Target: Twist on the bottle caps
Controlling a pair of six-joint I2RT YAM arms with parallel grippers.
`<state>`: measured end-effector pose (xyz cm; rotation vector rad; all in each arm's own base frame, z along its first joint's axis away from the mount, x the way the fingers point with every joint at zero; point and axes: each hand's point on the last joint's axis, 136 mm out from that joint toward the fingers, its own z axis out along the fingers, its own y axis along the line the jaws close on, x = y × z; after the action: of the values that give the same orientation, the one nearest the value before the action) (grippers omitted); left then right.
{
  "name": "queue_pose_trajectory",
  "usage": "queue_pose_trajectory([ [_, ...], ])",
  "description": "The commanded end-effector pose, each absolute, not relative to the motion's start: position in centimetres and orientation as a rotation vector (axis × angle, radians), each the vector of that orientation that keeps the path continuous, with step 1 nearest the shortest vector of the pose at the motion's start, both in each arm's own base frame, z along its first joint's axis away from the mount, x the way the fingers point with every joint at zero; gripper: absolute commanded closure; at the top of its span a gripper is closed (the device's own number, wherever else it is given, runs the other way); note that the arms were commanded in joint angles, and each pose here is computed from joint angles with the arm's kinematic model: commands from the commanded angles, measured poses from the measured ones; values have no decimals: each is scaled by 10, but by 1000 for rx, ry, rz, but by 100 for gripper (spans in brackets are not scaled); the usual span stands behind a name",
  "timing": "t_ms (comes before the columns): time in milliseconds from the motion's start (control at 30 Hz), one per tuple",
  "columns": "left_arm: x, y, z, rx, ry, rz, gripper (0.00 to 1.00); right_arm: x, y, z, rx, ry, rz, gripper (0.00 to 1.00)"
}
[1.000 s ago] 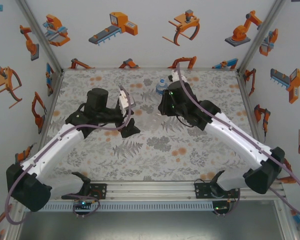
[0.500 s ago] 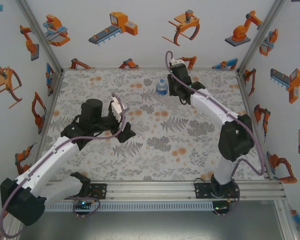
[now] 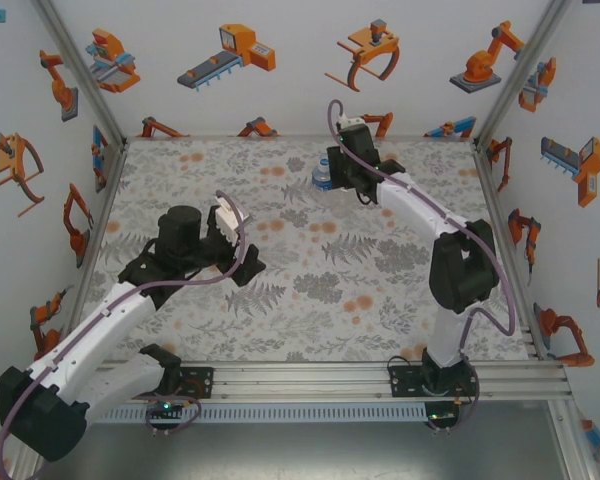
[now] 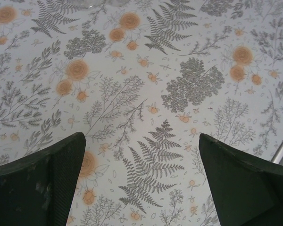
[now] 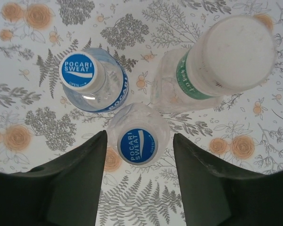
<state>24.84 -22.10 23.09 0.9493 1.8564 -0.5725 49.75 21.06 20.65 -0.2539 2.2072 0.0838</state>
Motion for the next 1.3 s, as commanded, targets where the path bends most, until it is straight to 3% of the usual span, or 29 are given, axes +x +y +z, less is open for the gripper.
queue_pose_trajectory([
  [0, 266, -205, 228, 843, 1883, -463, 3, 498, 198, 270, -234, 2098, 81, 38],
  [133, 291, -181, 214, 725, 1937, -302, 3, 485, 172, 295, -218, 2066, 39, 23],
  [233, 313, -154, 201, 603, 1971, -163, 3, 476, 134, 287, -165, 2089, -23, 1],
  [467, 350, -85, 156, 357, 1988, 85, 3, 449, 36, 213, -22, 2132, -154, 1],
  [633, 363, -52, 128, 247, 1968, 96, 3, 424, -16, 148, 78, 2141, -181, 1],
  [900, 377, -29, 116, 126, 1863, -68, 3, 409, -24, 96, 98, 2036, -87, 1],
  [1267, 392, -24, 90, 106, 1937, -164, 3, 391, -25, 89, 100, 1921, -65, 1],
])
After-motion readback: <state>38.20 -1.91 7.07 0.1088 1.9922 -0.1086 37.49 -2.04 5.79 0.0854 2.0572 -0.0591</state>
